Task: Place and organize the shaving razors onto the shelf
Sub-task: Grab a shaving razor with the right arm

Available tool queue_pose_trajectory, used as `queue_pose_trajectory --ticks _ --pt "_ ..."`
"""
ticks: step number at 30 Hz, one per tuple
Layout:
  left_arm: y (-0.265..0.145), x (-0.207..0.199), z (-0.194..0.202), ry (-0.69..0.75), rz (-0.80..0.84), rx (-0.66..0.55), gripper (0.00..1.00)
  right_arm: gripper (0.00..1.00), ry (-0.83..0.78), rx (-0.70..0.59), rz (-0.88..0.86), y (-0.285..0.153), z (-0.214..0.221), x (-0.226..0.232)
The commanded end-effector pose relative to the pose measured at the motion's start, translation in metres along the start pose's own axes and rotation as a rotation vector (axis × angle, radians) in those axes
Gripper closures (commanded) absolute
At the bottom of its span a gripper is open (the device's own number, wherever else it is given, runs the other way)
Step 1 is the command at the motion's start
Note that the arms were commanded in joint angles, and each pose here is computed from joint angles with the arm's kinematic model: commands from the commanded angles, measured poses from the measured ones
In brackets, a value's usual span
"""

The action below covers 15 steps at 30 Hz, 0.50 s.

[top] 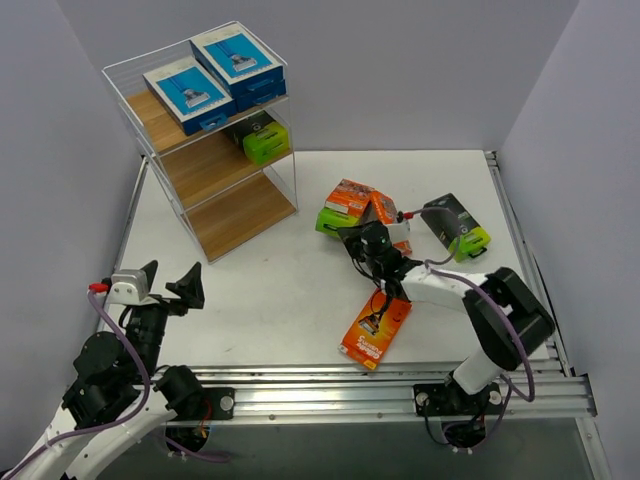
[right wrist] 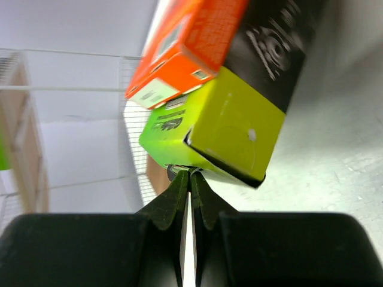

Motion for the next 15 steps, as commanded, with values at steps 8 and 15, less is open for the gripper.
queue_pose_trajectory --ticks 8,15 --pt "0.007 -0.004 0.001 0.026 -0.009 0.012 0.04 1.00 -0.112 0.068 -0.136 -0.069 -0.053 0.036" --pt "0.009 -0.004 0.004 0.071 -0.014 0.029 0.04 1.00 -0.163 0.190 -0.160 -0.093 -0.059 0.024"
Point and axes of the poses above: each gripper's point midway between its finger pads, its own y axis out along the fingers, its own x axis along the line the jaws close on, z = x × y, the point moved 4 cm from there along -y, back along the fingers, and after that the axes turned 5 degrees about -y, right-handed, at the moved point
